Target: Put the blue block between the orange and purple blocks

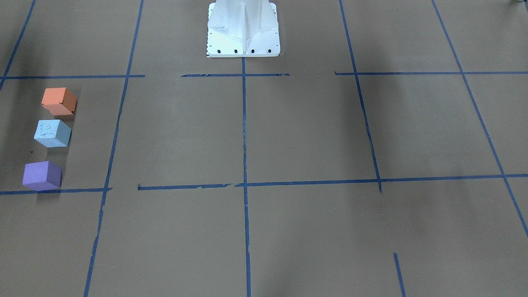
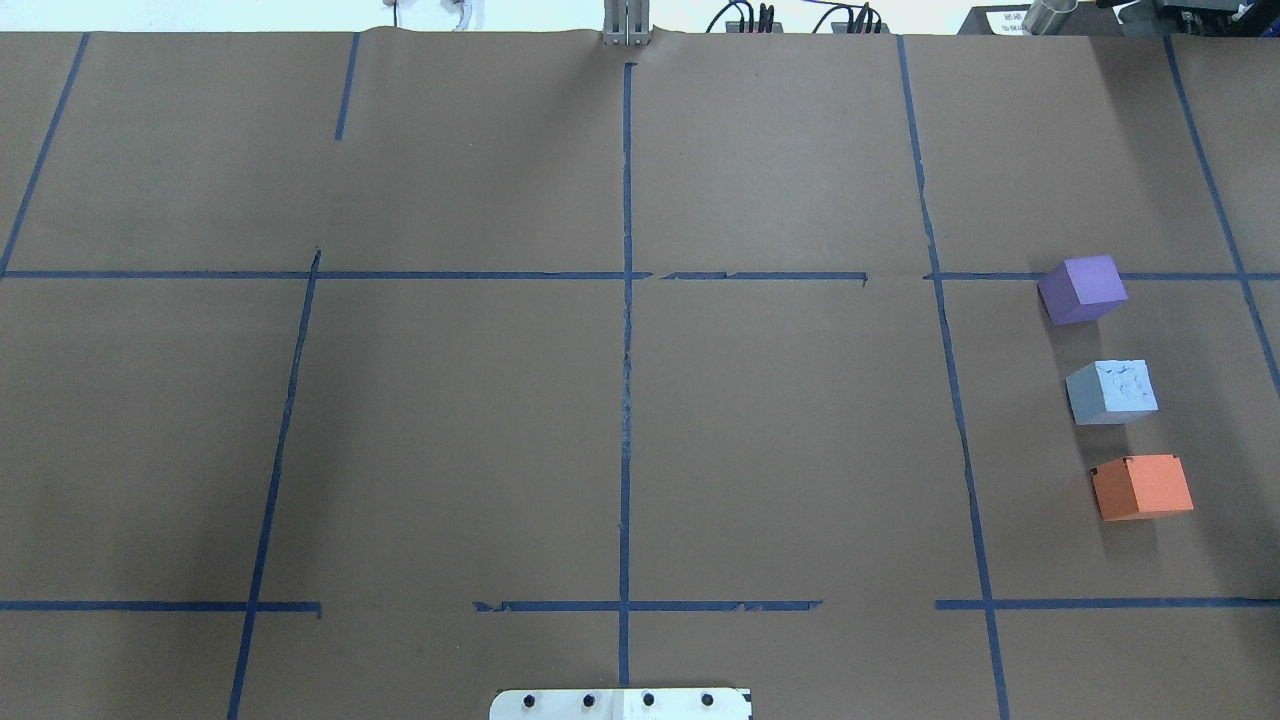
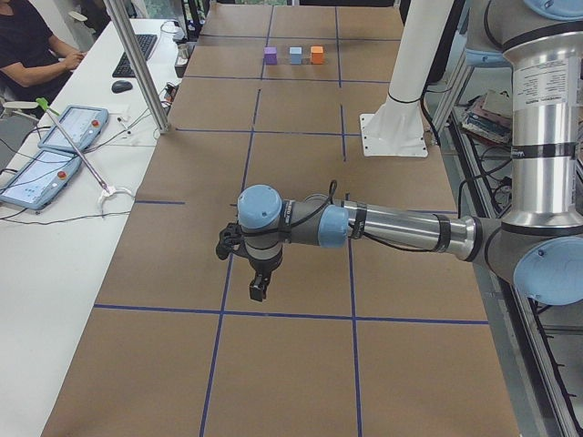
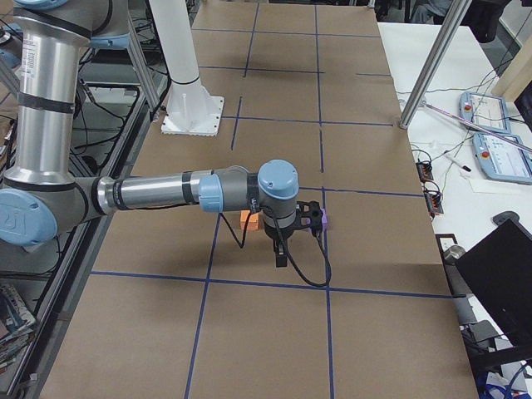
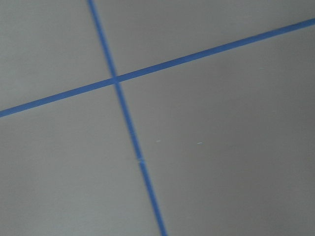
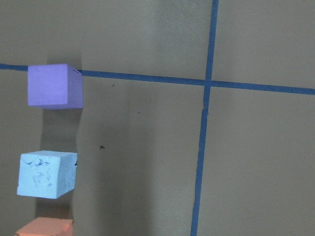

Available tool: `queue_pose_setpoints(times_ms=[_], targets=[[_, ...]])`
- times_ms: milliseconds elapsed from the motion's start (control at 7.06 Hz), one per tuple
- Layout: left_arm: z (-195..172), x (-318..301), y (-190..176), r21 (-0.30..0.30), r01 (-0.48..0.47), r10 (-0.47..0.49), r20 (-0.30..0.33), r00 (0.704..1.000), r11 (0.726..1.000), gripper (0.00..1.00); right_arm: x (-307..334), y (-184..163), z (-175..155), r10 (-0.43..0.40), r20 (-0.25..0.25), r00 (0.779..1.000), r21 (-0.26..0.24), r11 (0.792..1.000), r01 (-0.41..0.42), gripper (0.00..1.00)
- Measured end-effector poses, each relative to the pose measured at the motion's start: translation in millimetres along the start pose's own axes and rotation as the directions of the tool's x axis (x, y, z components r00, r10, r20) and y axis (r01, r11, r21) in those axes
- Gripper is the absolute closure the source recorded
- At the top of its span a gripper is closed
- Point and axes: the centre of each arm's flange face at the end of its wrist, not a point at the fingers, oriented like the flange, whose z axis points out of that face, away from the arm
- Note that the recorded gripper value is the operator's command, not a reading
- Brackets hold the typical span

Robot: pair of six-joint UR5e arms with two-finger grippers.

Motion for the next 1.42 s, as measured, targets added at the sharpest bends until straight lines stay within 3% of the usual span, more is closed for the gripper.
queue_pose_setpoints(times_ms=[283, 850, 1417], targets=[[-7.8, -0.7, 14.2, 0.012, 0.009, -0.009, -0.006, 1.000, 1.000, 0.00, 0.8, 27.0, 1.3, 0.002, -0.003, 1.000, -0.016, 1.000, -0.002, 0.00], [-27.2, 41.3, 133.3, -0.003, 0.029, -0.029, -0.025, 0.999, 1.000, 0.00, -5.8, 90.3, -3.3, -0.127, 0.023, 0.992, -0.039, 0.991, 0.128, 0.00], [-33.6, 50.8, 142.7, 0.004, 0.020, -0.020, -0.025, 1.000, 1.000, 0.00, -10.5, 87.2, -12.6, -0.123, 0.021, 0.992, -0.016, 0.992, 0.123, 0.00]])
